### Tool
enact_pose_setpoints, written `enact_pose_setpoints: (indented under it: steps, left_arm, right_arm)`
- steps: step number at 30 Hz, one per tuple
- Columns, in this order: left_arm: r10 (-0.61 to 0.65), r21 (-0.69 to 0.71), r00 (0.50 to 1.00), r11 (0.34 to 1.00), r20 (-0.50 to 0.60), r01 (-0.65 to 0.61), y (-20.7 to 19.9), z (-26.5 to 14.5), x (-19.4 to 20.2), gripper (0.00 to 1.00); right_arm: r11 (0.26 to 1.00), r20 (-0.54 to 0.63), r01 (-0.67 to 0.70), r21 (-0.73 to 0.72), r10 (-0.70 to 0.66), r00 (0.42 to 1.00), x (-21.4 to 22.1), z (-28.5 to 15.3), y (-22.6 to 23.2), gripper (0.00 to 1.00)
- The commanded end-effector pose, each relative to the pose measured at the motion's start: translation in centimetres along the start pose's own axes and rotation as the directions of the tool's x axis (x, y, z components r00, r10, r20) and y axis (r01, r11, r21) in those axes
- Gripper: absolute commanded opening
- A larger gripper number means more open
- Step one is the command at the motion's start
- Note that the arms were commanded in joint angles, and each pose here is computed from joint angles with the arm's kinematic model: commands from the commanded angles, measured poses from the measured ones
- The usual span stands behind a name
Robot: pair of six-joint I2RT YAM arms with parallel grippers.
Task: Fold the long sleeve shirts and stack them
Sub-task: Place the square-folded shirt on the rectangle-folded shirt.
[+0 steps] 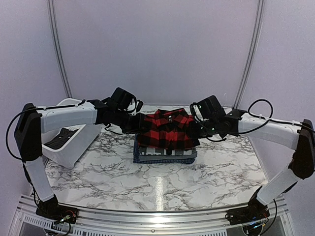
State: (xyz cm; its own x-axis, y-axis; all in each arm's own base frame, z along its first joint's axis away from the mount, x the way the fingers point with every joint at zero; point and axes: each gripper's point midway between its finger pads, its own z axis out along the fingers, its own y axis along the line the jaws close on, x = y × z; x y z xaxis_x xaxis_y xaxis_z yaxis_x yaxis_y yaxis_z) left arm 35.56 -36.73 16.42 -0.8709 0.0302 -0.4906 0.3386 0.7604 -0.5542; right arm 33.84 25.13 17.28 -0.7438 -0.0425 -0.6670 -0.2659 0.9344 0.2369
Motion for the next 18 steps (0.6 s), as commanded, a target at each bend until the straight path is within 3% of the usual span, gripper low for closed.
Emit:
enact_pose_setpoints:
  steps: [1,3,6,7,8,18]
  left_arm:
    - [-0.022,-0.052,1.0,0.998,-0.007,0.022,2.0,0.5,0.9,0.0]
    - [-0.036,-0.093,0.999,0.995,-0.016,0.035,3.5,1.0,1.6,0.24]
    - [-0.041,-0.128,0.999,0.991,-0.029,0.037,4.9,1.3,2.5,0.49]
    - [-0.039,-0.136,0.999,0.99,-0.02,0.036,5.0,1.1,2.4,0.84]
    - [-0.034,-0.144,0.999,0.989,-0.009,0.032,5.0,0.8,2.2,0.97]
    - [0.026,-0.227,0.99,0.974,0.141,0.007,5.4,-3.7,-0.8,0.99]
  right_arm:
    - [0.999,0.011,-0.016,0.036,0.016,1.0,0.3,0.5,-1.1,0.36]
    - [0.996,0.003,-0.018,0.093,0.017,1.0,0.7,0.7,-2.3,0.52]
    - [0.987,0.027,-0.009,0.158,0.005,1.0,0.2,0.0,-3.5,0.69]
    - [0.981,0.041,-0.006,0.192,-0.002,0.999,-0.3,-0.4,-4.0,0.73]
    - [0.977,0.058,-0.005,0.211,-0.008,0.998,-1.0,-1.0,-4.2,0.74]
    - [0.99,0.137,0.066,0.127,-0.084,0.987,-4.3,-2.9,1.0,0.83]
